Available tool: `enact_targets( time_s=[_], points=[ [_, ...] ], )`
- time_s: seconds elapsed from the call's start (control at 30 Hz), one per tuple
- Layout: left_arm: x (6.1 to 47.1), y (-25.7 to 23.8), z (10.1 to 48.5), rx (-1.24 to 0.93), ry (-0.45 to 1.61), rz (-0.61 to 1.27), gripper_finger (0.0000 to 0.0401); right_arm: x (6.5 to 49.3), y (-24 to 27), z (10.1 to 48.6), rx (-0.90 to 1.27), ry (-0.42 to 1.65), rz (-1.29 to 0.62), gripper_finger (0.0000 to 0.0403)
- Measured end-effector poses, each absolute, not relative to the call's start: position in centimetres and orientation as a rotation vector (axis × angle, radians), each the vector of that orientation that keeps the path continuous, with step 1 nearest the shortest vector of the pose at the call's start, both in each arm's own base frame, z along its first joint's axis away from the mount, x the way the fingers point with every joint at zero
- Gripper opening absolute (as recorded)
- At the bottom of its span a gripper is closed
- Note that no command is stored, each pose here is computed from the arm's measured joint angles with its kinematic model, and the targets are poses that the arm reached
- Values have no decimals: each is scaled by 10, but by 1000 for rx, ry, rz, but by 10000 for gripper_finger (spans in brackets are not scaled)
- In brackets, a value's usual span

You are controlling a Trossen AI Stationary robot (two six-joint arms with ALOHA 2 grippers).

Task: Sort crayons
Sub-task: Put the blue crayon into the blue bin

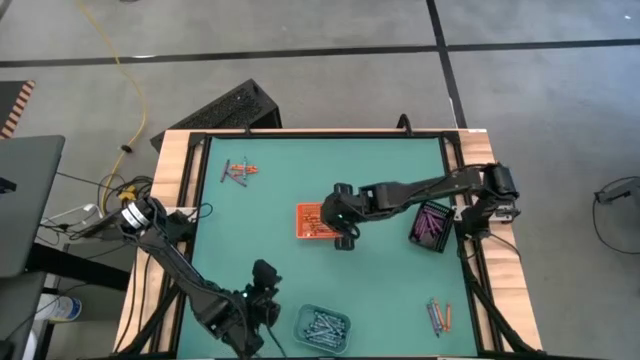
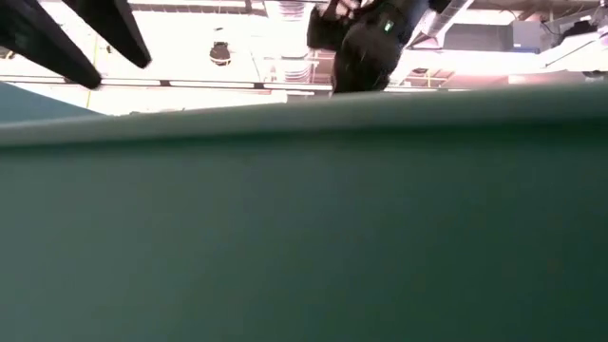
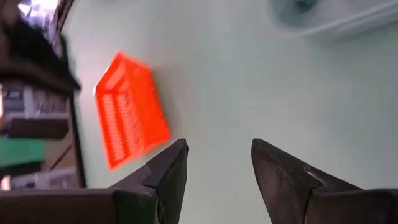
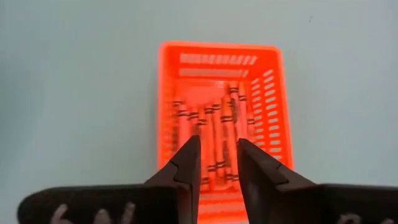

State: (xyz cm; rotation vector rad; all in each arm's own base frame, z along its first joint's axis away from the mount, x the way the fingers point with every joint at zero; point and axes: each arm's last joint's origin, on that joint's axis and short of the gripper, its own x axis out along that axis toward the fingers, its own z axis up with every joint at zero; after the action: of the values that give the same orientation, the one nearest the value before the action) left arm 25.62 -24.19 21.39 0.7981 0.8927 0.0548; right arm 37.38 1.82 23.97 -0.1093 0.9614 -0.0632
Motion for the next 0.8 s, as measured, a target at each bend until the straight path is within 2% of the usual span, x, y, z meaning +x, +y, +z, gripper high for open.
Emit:
enact_targets(
  time_s=[0.4, 0.57, 0.8],
  points=[
    [264, -167, 237, 703, 983, 235, 168, 327, 116, 282, -73, 886, 126, 98],
    [253, -110, 247, 539, 985, 398, 168, 304, 170, 278, -93, 892, 173, 98],
    [237, -32, 255, 274, 952, 592, 168, 276, 237, 244, -170, 922, 158, 98]
  ],
)
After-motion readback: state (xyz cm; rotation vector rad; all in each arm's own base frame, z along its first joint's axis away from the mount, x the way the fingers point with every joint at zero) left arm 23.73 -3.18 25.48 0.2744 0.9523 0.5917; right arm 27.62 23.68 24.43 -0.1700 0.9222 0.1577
